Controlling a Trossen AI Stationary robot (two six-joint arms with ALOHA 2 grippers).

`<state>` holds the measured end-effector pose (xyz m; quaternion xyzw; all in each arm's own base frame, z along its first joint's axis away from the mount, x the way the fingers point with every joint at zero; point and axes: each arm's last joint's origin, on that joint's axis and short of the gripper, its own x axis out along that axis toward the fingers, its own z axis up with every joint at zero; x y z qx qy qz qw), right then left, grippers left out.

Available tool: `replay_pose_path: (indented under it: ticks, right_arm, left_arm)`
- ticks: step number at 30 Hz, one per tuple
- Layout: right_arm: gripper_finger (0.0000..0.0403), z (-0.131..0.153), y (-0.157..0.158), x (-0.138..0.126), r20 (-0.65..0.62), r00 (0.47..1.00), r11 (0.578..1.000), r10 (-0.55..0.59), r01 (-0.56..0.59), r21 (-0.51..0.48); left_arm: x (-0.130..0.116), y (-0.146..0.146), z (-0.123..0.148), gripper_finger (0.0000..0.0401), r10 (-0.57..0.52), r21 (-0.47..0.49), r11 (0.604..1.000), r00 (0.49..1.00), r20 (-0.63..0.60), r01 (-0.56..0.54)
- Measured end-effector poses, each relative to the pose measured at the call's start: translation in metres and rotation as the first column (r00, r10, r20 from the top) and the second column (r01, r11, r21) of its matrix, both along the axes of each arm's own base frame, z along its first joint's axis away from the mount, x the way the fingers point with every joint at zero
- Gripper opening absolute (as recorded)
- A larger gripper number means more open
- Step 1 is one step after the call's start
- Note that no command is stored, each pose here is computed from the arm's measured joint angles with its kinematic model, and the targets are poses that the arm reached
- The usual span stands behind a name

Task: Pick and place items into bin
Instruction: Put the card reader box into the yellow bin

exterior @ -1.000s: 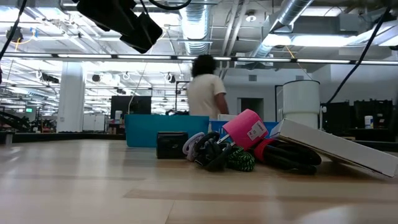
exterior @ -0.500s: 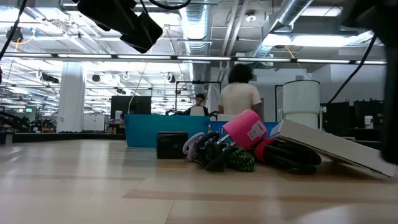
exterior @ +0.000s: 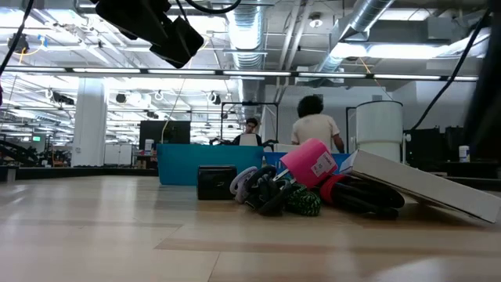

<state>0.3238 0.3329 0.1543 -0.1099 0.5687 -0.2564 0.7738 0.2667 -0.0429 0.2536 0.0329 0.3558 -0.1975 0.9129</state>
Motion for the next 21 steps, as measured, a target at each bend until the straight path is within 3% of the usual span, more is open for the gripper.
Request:
replay_pose_path:
  ticks: [5,11,21]
  right_arm:
    - [0.0005,0.000,0.005,-0.005,-0.021,1.000,1.000,0.016,-0.016,0.013]
    - [0.0013,0.000,0.020,-0.022,0.013,1.000,1.000,0.014,-0.014,0.025]
    - [0.0003,-0.001,0.020,-0.020,-0.006,1.000,0.997,-0.028,0.028,0.075]
  left_arm:
    - [0.000,0.000,0.000,0.0169,0.004,-0.005,1.000,1.000,-0.001,-0.004]
    - [0.000,0.000,0.000,0.0169,0.006,-0.007,1.000,1.000,-0.001,-0.007]
    - [0.000,0.000,0.000,0.0169,0.020,-0.021,1.000,1.000,-0.008,-0.021]
